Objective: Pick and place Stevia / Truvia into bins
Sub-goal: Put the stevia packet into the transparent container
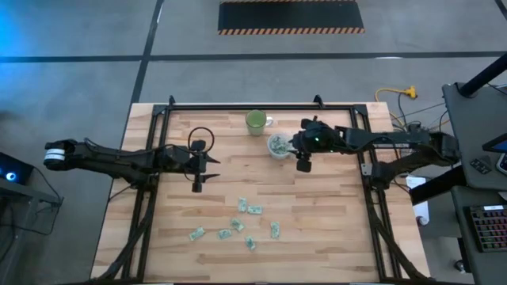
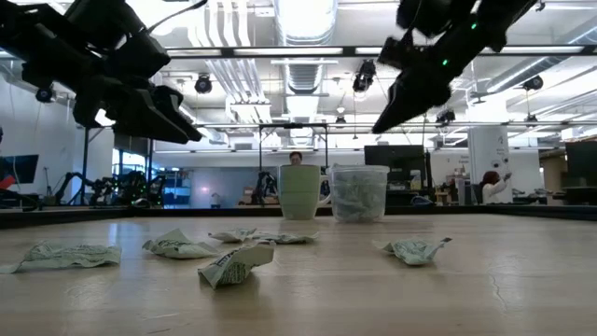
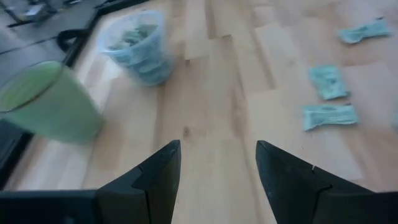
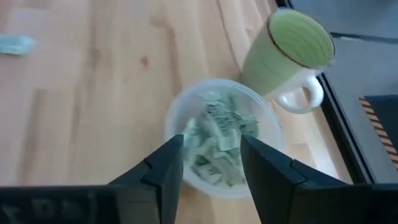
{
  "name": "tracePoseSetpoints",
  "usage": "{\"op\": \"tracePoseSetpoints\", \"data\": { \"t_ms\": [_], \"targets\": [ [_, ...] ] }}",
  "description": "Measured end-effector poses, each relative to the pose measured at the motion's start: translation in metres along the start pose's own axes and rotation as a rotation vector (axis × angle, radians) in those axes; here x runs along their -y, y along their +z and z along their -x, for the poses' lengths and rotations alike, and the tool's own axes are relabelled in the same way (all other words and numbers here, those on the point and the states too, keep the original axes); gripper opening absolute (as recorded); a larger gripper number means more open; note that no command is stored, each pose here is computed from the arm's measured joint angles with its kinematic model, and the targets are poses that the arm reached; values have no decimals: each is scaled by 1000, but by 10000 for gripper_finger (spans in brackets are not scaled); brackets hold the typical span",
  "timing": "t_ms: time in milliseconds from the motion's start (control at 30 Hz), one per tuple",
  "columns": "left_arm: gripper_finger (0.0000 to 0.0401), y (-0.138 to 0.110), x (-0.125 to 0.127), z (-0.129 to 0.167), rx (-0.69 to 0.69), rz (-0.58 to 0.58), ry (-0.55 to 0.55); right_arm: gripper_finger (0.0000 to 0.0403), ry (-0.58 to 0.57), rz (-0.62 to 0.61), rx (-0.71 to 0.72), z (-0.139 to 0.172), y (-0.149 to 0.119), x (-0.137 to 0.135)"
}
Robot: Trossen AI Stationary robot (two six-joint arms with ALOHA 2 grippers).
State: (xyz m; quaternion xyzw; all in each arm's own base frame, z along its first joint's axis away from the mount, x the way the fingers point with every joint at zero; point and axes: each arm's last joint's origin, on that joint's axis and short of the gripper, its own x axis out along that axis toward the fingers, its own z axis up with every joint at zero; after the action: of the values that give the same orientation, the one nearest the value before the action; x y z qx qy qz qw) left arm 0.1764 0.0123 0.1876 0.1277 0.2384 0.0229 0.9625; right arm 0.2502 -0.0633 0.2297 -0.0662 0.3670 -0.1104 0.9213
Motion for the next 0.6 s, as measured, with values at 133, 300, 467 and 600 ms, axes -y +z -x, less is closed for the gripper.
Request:
{"op": "tracePoseSetpoints", "data": {
  "t_ms": [133,300,467,600],
  "targets": [
    [192,-2,5,-6,7,2,-135,150,45,21,40,15,4,-15],
    [192,-7,12,-24,7,9,-270,143,112,78,62,23,7,-37],
    [192,-14,19,-51,19,-5,-332,133,166,126,69,27,8,-54],
    [192,-18,22,-73,43,-9,-351,126,189,123,73,29,8,-61]
  ]
}}
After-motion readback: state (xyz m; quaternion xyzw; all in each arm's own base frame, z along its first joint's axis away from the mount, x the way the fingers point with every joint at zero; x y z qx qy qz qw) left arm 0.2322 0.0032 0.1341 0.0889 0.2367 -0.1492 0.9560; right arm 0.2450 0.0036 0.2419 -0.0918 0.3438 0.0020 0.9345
